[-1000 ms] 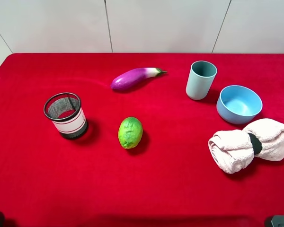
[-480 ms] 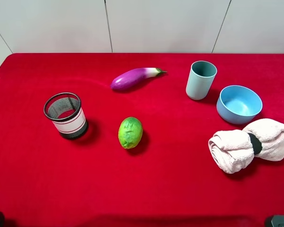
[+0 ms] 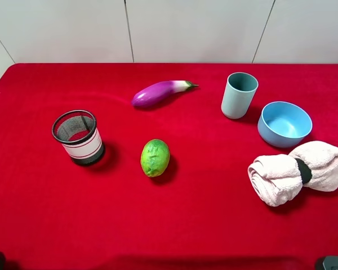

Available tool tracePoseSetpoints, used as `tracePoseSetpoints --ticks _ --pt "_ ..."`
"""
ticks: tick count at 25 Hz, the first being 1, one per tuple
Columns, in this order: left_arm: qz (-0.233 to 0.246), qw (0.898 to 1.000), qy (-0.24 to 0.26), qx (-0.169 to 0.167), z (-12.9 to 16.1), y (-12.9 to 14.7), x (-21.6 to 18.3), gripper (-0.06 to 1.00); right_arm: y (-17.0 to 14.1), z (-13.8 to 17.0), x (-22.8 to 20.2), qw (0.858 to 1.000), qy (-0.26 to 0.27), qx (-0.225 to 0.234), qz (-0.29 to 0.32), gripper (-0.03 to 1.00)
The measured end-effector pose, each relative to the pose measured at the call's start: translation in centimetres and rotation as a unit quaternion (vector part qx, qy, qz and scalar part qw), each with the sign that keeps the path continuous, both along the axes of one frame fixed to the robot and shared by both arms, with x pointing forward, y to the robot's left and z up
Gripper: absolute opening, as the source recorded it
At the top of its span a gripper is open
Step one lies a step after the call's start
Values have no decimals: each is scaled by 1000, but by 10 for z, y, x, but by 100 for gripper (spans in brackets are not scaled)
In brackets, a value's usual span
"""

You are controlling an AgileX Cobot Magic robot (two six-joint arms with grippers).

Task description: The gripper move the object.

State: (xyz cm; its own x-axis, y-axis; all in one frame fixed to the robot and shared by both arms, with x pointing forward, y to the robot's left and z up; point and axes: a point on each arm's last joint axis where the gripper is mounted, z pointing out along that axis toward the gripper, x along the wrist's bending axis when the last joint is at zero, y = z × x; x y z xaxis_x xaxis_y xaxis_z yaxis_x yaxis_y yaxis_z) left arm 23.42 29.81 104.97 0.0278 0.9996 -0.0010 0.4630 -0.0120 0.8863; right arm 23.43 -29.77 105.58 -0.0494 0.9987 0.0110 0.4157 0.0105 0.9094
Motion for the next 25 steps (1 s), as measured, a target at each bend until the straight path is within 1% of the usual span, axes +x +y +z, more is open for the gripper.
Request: tracePoseSetpoints --ticks 25 --pt "-1 1000 -1 2 0 0 0 90 0 0 0 1000 0 0 0 69"
